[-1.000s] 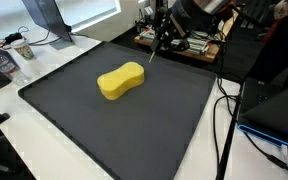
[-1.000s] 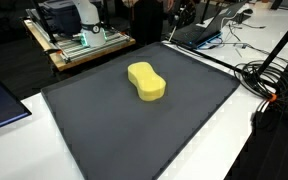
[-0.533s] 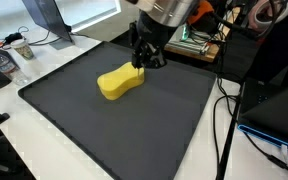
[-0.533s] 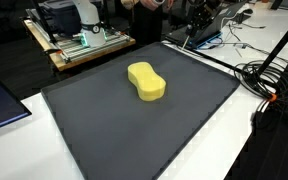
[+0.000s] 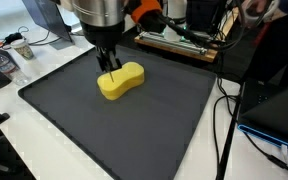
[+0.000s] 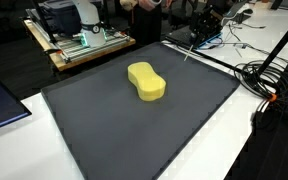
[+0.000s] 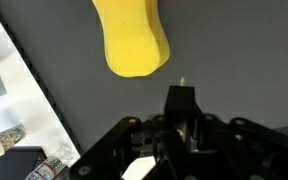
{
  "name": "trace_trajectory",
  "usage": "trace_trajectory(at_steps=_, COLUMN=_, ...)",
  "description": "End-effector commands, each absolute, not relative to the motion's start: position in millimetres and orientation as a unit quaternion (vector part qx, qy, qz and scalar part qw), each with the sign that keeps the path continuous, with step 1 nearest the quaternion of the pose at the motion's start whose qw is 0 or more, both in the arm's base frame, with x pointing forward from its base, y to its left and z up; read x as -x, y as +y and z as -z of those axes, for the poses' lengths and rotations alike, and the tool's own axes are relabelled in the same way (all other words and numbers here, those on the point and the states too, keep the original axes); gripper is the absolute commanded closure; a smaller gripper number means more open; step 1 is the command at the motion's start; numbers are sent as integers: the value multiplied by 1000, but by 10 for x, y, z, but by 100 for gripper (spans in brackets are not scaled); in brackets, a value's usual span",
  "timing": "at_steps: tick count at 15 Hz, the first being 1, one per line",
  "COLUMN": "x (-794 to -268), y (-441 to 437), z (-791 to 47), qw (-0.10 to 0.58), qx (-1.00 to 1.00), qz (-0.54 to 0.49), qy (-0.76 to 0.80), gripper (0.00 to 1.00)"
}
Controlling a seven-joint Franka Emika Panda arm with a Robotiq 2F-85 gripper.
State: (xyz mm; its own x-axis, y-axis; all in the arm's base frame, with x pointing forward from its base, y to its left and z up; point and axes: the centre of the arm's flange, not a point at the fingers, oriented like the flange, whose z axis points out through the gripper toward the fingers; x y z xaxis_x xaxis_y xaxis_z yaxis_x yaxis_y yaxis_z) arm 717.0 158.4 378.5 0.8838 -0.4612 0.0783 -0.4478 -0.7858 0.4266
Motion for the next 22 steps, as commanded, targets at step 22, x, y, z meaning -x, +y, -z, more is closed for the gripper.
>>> trace_trajectory(at_steps=22, x=-7656, y=-340, z=-3689, qw=36, qx=-938, qz=113, qy=-325, gripper=96)
